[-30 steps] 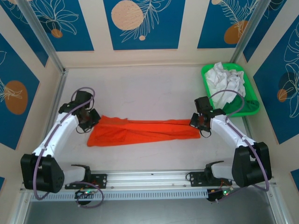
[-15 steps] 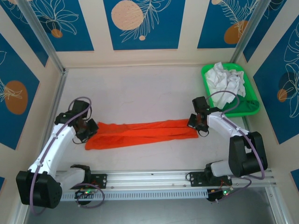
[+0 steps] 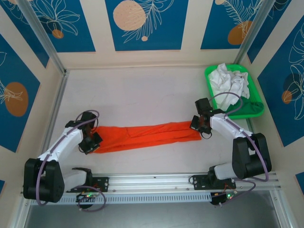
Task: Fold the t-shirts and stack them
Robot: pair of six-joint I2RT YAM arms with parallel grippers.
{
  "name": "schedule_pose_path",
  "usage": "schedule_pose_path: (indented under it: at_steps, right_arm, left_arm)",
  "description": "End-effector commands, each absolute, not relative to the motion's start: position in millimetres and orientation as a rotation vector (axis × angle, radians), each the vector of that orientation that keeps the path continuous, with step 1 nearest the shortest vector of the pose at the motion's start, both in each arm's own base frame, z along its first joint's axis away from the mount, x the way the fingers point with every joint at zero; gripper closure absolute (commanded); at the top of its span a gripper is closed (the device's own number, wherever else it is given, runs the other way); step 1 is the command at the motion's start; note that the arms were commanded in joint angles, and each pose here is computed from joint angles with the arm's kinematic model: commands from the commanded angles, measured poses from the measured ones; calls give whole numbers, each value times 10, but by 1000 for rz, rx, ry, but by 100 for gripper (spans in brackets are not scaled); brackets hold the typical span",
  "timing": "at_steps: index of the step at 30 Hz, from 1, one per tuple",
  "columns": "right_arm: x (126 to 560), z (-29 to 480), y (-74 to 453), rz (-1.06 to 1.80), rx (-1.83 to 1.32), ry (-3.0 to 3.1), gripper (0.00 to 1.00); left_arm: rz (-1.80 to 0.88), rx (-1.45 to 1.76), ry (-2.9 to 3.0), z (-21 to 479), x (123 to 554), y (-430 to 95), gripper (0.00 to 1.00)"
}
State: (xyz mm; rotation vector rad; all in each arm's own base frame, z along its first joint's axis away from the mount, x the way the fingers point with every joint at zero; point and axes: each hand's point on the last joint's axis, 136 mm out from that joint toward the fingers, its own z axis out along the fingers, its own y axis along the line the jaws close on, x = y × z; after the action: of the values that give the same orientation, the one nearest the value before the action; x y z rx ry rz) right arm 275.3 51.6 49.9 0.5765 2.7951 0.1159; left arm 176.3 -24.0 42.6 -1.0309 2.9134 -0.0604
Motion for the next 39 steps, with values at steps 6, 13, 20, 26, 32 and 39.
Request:
schedule_pose_path:
  at_steps: [6,13,20,26,32,39]
  right_arm:
    - [2927,970,658,248,555,2679,100]
    - [2793,826,539,180,600,2690,100]
    - [2607,595,532,175,665,2756,100]
    - [2643,627,584,205,647,2749,100]
    - [3074,1050,657,310,567,2612,100]
    - [3805,1426,667,305,479,2520,100]
  left_arm:
    - [16,-1046,2924,217,1744,-137,100]
    - [9,-1040,2942,141,1732,-149,100]
    - [-9,-1041,2951,114,1738,-171,100]
    - [-31,-1041,2938,159,1767,-187,100]
    - [-80,-1027,2889,308,1882,-212,100]
    - [-107,-1021,2864,377,1941,-228,100]
